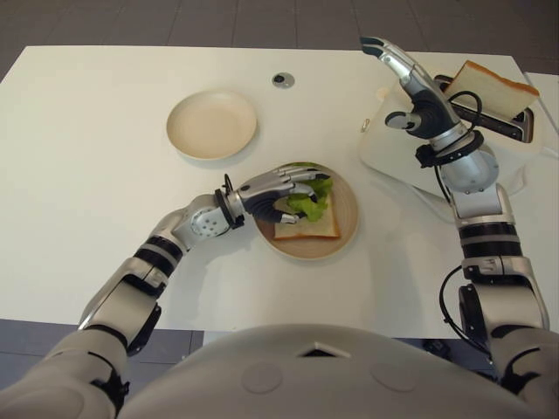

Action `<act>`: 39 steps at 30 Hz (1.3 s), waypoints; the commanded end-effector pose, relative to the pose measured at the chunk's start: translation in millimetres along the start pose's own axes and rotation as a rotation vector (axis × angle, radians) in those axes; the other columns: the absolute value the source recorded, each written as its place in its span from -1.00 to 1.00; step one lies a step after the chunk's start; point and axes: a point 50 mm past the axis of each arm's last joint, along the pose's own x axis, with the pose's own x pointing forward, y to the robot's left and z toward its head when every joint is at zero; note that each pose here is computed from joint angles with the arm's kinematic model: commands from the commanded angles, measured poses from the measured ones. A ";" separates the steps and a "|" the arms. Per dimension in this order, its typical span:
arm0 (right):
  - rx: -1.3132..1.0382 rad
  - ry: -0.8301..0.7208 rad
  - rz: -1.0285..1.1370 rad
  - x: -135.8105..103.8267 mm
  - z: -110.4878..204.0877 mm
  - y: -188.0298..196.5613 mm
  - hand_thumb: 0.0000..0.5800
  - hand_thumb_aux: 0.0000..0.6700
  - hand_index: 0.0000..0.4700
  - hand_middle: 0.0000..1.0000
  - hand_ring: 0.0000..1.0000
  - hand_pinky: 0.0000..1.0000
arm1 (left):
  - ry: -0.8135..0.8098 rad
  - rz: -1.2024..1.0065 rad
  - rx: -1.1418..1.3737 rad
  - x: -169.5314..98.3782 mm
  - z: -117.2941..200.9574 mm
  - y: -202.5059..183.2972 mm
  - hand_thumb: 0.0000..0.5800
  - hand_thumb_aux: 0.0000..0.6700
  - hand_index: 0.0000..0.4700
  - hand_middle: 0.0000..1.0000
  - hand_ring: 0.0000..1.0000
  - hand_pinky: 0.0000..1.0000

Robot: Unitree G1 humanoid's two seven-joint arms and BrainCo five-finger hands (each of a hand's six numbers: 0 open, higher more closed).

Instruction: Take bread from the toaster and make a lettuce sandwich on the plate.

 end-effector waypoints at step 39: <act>-0.503 0.553 -0.111 -85.1 -65.9 -127.9 1.00 1.00 1.00 1.00 1.00 1.00 | 0.071 0.157 0.033 -16.4 -11.7 31.3 -1.00 -1.00 -1.00 -1.00 -1.00 -1.00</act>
